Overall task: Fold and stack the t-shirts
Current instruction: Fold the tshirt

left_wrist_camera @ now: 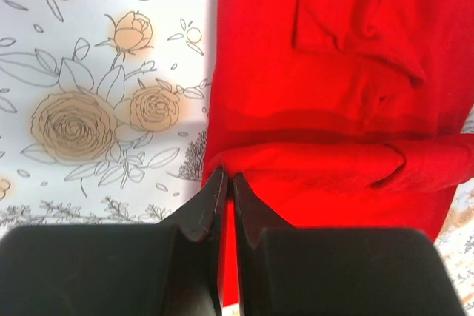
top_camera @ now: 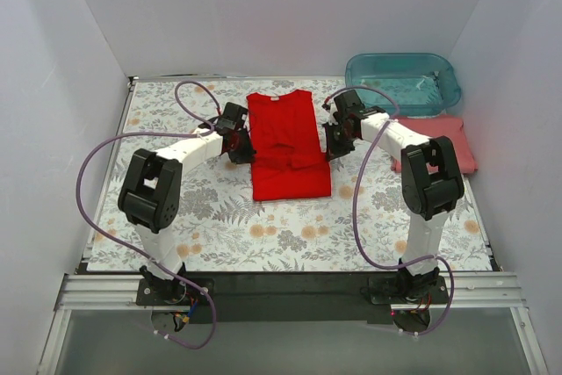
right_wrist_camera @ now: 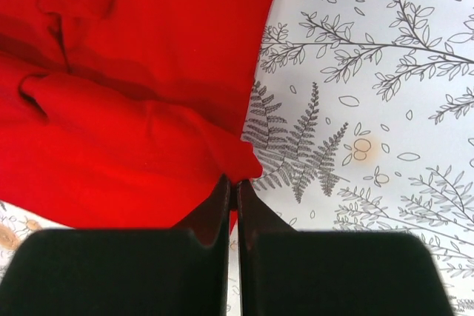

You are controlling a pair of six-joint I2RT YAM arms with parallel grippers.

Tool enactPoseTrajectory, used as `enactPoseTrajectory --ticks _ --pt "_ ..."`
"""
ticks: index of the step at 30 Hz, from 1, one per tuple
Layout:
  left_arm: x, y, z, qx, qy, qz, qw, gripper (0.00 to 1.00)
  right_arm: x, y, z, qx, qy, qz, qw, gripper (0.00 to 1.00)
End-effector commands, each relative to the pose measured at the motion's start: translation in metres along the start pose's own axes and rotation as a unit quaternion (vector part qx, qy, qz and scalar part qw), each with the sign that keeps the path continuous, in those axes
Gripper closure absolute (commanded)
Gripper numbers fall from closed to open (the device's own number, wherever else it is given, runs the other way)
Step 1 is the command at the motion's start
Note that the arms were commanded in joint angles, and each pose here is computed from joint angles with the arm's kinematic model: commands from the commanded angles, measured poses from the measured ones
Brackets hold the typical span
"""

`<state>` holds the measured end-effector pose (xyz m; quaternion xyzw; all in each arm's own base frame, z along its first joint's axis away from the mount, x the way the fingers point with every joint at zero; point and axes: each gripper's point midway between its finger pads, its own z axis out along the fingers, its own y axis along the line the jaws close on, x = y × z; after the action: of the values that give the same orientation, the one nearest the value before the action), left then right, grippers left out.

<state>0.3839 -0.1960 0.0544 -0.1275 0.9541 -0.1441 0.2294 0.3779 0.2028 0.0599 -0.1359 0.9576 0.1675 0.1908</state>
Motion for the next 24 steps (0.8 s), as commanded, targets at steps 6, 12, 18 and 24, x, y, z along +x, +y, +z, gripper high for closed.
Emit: enactPoseTrajectory --ticks 6,12,18,24 --pt "-0.021 -0.003 0.005 0.002 -0.036 0.005 0.999 0.93 -0.018 -0.001 0.006 -0.01 -0.024 -0.002 1.0 0.74" --pt "-0.027 -0.009 -0.018 0.02 -0.053 0.009 0.998 0.59 -0.034 0.007 -0.02 -0.008 -0.076 -0.008 0.997 0.58" --pt "-0.015 -0.032 -0.051 0.069 -0.055 0.01 0.996 0.57 -0.028 0.041 -0.037 -0.037 -0.133 -0.034 0.99 0.62" --pt "0.038 -0.056 -0.056 0.091 -0.026 0.049 0.994 0.73 0.0 0.082 -0.021 -0.084 -0.121 -0.071 0.987 0.77"
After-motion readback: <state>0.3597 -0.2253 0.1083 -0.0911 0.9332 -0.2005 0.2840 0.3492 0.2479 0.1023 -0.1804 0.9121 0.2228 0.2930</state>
